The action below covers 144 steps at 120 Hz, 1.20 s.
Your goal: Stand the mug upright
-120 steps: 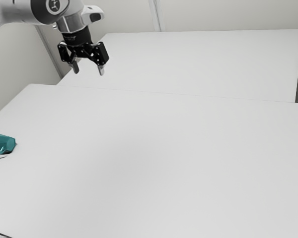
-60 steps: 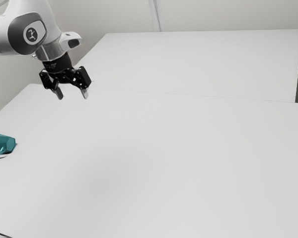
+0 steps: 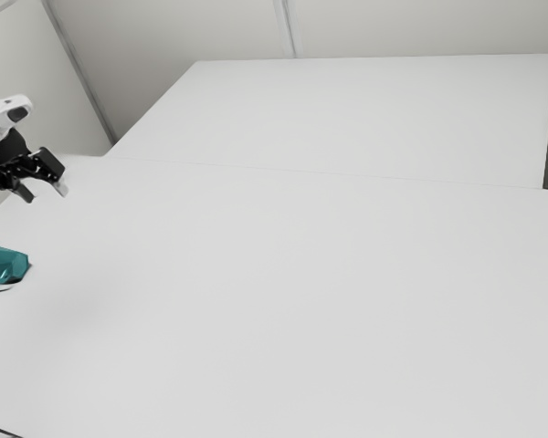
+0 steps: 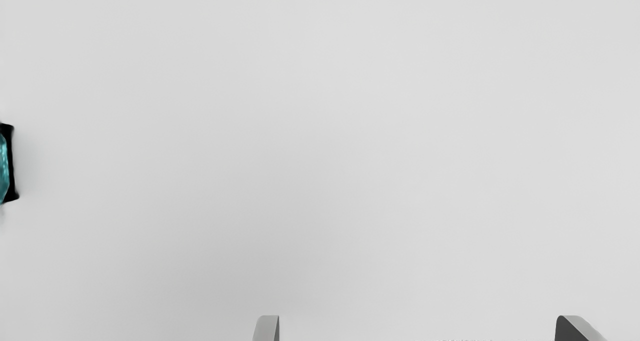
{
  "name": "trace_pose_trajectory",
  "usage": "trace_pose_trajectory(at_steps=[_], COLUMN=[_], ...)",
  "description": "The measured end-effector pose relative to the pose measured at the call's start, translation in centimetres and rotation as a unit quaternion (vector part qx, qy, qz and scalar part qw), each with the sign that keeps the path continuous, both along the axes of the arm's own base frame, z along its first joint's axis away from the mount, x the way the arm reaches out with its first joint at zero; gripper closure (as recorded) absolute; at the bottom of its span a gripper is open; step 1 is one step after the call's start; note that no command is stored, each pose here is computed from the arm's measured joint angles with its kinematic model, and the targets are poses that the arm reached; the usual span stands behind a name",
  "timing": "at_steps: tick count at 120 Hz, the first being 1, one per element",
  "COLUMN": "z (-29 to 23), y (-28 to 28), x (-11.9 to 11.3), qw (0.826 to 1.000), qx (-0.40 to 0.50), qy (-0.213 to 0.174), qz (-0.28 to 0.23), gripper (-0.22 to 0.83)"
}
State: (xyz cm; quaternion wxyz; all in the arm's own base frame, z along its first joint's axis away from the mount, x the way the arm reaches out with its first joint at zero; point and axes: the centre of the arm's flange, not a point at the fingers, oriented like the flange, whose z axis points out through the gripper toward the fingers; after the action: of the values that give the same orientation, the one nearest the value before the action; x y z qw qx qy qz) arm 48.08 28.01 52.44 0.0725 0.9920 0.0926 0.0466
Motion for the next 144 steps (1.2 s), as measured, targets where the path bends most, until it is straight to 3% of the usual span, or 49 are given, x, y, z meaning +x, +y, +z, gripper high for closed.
trace_pose_trajectory(at_steps=[25,55,69,97,144], z=[-4.0,-7.4,-8.9,-13.1,-16.6], y=[9.7,19.6,22.3,28.6,33.7], x=[-2.8,-3.6,-3.3,-5.0,-6.1], qw=[0.999,0.996,0.993,0.99,0.985], qx=[-0.016,-0.017,-0.023,-0.048,-0.063], qy=[-0.004,-0.028,-0.038,-0.064,-0.121], qz=[-0.036,-0.084,-0.109,-0.12,-0.104], gripper=[0.0,0.0,0.0,0.0,0.0])
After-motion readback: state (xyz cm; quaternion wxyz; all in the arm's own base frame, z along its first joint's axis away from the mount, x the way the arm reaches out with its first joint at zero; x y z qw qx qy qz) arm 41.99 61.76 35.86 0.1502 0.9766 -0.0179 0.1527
